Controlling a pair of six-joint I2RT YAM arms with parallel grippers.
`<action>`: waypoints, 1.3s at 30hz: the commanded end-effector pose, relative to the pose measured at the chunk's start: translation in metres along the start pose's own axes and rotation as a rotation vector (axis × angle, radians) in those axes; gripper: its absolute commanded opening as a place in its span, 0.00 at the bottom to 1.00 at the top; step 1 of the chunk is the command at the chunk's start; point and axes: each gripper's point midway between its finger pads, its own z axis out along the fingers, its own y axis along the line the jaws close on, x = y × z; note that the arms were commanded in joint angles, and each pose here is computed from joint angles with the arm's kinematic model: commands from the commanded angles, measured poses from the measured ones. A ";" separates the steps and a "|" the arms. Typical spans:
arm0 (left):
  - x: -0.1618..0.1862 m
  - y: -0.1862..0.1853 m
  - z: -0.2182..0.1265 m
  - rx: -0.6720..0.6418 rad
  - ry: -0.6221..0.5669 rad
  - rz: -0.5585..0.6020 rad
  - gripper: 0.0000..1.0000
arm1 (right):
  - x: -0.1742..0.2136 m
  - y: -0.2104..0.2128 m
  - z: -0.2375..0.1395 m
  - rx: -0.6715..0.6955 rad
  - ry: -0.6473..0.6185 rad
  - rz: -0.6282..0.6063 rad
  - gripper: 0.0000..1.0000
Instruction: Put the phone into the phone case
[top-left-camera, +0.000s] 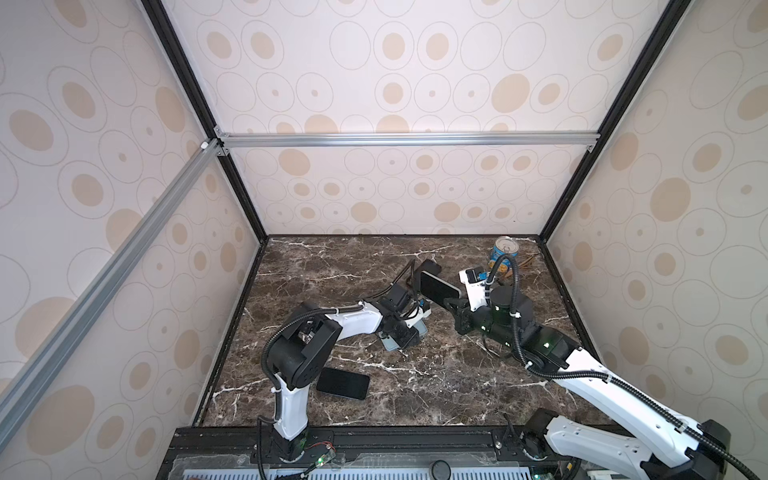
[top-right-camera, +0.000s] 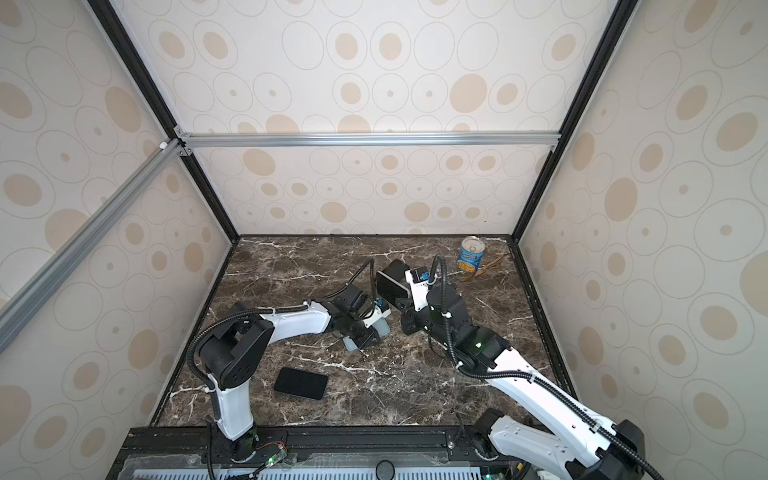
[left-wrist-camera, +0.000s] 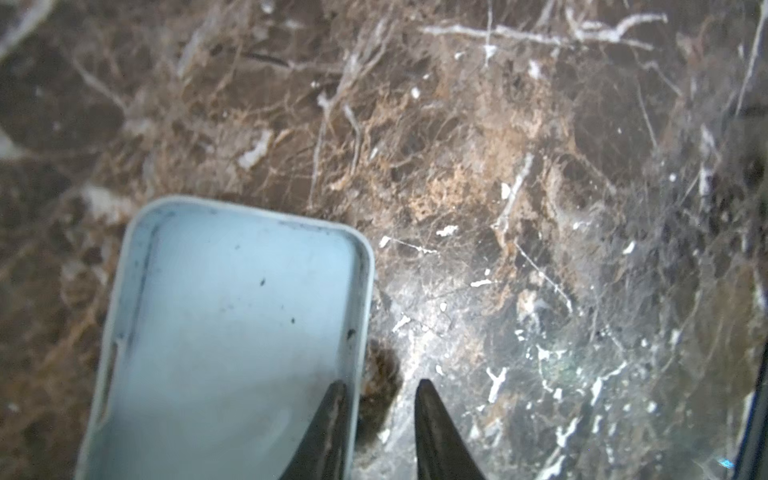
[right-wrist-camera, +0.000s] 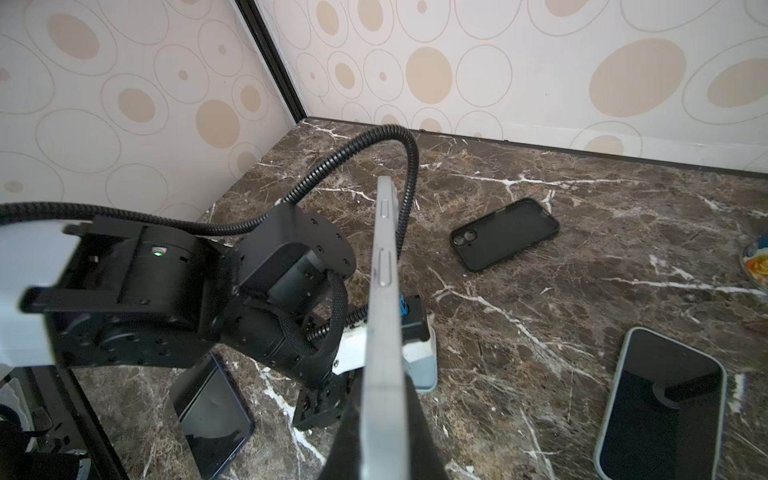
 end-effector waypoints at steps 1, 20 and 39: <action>0.014 -0.001 -0.015 -0.043 0.051 -0.045 0.37 | -0.025 0.001 -0.015 0.010 -0.063 -0.016 0.00; 0.036 0.016 -0.093 -0.219 -0.306 -0.502 0.42 | 0.006 -0.005 0.054 0.087 0.226 0.063 0.00; 0.055 0.042 -0.081 -0.211 -0.340 -0.663 0.40 | 0.082 0.001 0.111 0.057 0.578 0.140 0.00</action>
